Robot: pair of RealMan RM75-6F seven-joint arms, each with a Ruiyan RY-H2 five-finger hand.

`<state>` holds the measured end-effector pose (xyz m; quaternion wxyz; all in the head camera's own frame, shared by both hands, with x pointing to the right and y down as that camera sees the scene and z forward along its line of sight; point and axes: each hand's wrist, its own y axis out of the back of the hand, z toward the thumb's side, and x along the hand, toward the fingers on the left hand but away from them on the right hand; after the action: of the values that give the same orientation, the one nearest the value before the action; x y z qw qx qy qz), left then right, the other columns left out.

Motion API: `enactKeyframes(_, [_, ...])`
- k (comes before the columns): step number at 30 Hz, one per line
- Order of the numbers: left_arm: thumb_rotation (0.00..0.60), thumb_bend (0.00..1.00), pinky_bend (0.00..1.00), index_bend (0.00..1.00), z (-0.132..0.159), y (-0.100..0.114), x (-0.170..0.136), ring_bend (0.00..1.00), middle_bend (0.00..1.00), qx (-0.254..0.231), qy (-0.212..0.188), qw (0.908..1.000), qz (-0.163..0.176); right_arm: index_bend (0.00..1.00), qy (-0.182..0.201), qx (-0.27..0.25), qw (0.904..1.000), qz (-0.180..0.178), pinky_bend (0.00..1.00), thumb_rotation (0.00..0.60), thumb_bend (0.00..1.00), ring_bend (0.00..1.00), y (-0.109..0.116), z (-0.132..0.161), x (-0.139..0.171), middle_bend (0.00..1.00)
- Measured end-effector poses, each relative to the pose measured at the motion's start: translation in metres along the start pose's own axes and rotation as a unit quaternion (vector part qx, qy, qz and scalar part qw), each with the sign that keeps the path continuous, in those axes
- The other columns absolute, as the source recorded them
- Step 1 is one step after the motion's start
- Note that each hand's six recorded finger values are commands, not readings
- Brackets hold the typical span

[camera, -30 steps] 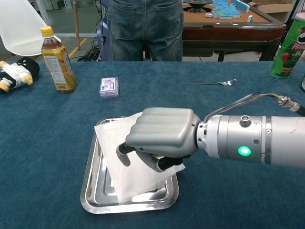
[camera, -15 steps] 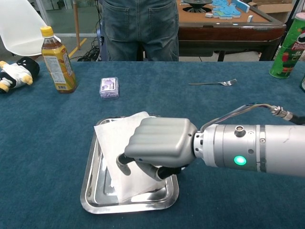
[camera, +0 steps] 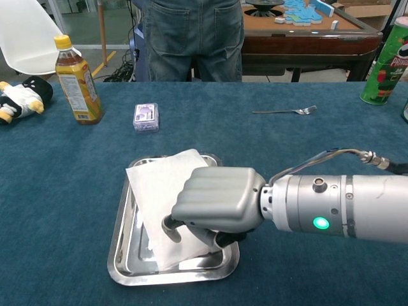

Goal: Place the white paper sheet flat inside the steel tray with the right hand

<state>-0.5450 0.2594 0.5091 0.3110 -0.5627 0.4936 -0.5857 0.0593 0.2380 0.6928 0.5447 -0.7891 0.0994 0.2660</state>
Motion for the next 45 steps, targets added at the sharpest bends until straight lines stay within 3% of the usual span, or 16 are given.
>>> enactKeyframes(45, [0.6, 0.28, 0.55, 0.58, -0.006, 0.007, -0.002, 0.39, 0.45, -0.003, 0.01, 0.9999, 0.006, 0.36, 0.013, -0.025, 0.9996, 0.004, 1.0, 0.6, 1.0, 1.0, -0.006, 0.018, -0.014, 1.0])
